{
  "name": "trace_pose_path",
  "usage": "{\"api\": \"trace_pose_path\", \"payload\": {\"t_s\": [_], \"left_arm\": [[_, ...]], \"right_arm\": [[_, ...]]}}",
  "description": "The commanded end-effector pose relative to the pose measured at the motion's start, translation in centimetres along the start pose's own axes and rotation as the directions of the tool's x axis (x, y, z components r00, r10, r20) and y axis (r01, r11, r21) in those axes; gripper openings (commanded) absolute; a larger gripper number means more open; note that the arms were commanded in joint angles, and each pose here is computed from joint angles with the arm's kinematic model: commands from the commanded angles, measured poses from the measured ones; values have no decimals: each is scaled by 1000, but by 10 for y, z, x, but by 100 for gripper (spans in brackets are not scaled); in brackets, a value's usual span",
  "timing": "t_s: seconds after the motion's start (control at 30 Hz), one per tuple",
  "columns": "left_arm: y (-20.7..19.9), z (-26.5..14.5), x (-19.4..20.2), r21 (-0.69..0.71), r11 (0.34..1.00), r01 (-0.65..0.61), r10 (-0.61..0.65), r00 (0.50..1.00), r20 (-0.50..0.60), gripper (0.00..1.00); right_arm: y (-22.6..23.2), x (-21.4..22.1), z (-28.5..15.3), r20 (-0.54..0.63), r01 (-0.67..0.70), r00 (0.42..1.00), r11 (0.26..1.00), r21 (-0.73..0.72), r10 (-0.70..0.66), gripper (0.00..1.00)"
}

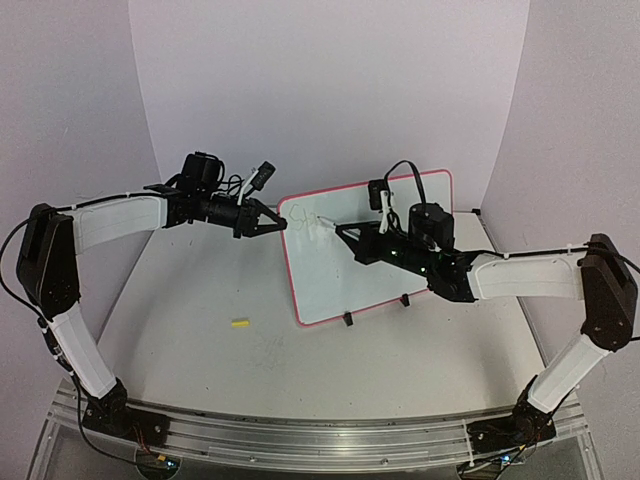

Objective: Write a sentence on the whiteboard

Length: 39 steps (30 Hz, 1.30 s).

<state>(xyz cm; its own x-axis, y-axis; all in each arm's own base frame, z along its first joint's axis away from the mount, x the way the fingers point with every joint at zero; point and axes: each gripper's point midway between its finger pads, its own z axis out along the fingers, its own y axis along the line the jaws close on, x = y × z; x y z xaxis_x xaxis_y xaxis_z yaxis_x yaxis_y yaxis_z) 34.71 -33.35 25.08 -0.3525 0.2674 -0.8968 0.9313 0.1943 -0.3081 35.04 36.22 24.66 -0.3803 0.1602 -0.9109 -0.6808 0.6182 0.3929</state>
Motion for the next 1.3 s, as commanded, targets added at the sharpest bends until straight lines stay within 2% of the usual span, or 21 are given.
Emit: {"api": "trace_pose_path", "payload": {"t_s": [0.0,0.57,1.27], "left_arm": [[-3,-3,2,-15,999,-38,37,999,-20,0],[-3,-3,2,-19,999,-38,38,999,-21,0],[-5,-3,1,-15,999,-43,42,999,-21,0]], "right_arm": [[-6,-21,-5,77,-6,997,999,48,2,0],[15,-32,-29,111,15,994,999,-37,-11,0],[0,-23,-12,91,7,996,1000,19,-9,0]]}}
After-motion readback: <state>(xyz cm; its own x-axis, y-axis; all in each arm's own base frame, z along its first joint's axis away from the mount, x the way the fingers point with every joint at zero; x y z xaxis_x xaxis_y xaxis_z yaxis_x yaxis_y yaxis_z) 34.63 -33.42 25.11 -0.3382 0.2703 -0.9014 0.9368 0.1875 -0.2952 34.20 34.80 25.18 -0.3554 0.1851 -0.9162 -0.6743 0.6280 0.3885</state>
